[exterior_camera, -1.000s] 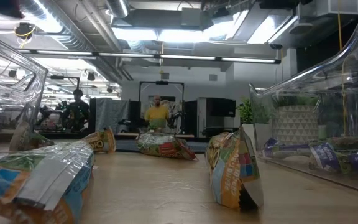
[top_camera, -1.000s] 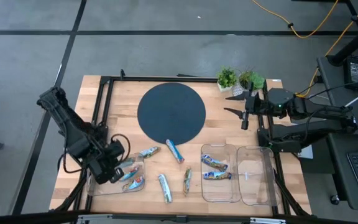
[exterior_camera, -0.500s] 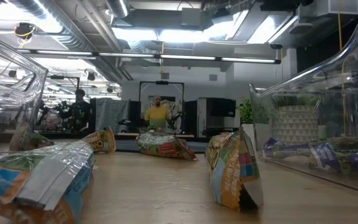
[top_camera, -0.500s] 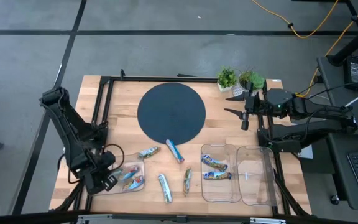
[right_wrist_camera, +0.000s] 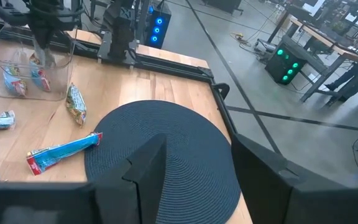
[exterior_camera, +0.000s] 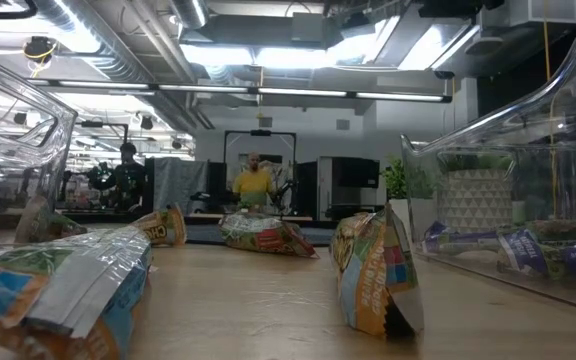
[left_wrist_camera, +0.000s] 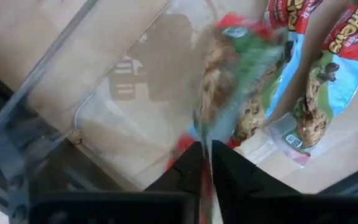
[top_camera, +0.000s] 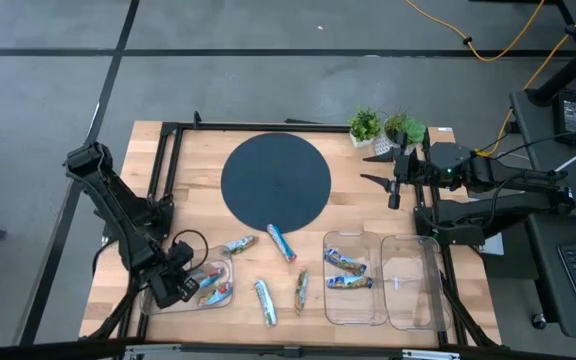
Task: Pick and place Granola Bars by type
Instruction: Put the red granola bar into the left transparent bin, then put the yellow granola bar into the right transparent bin
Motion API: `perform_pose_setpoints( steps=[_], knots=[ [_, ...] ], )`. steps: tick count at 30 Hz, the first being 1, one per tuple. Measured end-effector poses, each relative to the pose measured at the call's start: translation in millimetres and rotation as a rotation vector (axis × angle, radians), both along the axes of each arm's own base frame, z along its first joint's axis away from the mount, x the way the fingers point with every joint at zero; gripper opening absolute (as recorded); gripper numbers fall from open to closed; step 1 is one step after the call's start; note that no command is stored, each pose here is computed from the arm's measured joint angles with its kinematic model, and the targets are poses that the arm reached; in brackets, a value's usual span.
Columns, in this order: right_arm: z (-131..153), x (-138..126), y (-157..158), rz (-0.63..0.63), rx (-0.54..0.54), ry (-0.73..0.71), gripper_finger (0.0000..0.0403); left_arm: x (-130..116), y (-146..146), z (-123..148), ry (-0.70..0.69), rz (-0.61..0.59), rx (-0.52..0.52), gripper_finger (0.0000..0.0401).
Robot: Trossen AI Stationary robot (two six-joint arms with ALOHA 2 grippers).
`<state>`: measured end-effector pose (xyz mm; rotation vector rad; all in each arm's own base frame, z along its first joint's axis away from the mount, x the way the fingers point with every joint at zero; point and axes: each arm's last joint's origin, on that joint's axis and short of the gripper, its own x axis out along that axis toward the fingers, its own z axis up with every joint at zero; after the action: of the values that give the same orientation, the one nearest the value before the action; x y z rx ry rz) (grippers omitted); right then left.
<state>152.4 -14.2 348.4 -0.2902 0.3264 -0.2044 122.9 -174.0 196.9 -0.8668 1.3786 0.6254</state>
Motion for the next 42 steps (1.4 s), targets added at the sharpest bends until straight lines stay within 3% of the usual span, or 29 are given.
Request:
perform_pose_setpoints(
  steps=[8,12,19,23,29,35,42],
  knots=[
    [0,0,0,0.0,0.0,-0.001,0.0184,1,-1,1,-0.014,-0.002,-0.007,0.0097],
    [0,0,0,0.0,0.0,-0.001,0.0184,6,-5,11,-0.086,-0.013,-0.004,0.0119],
    [0,0,0,0.0,-0.001,-0.001,0.0184,25,-6,39,-0.182,-0.032,-0.022,0.0116],
    [0,0,0,0.007,-0.022,0.004,0.0184,42,0,63,-0.304,-0.076,0.033,0.0106],
    [0,0,0,0.007,-0.022,0.0,0.0184,75,25,104,-0.44,-0.213,0.147,0.0095],
    [0,0,0,0.006,-0.02,-0.001,0.0184,110,69,132,-0.542,-0.363,0.25,0.0093],
    [0,0,0,0.004,-0.016,-0.001,0.0184,144,119,130,-0.539,-0.481,0.278,0.0093]
  ],
)
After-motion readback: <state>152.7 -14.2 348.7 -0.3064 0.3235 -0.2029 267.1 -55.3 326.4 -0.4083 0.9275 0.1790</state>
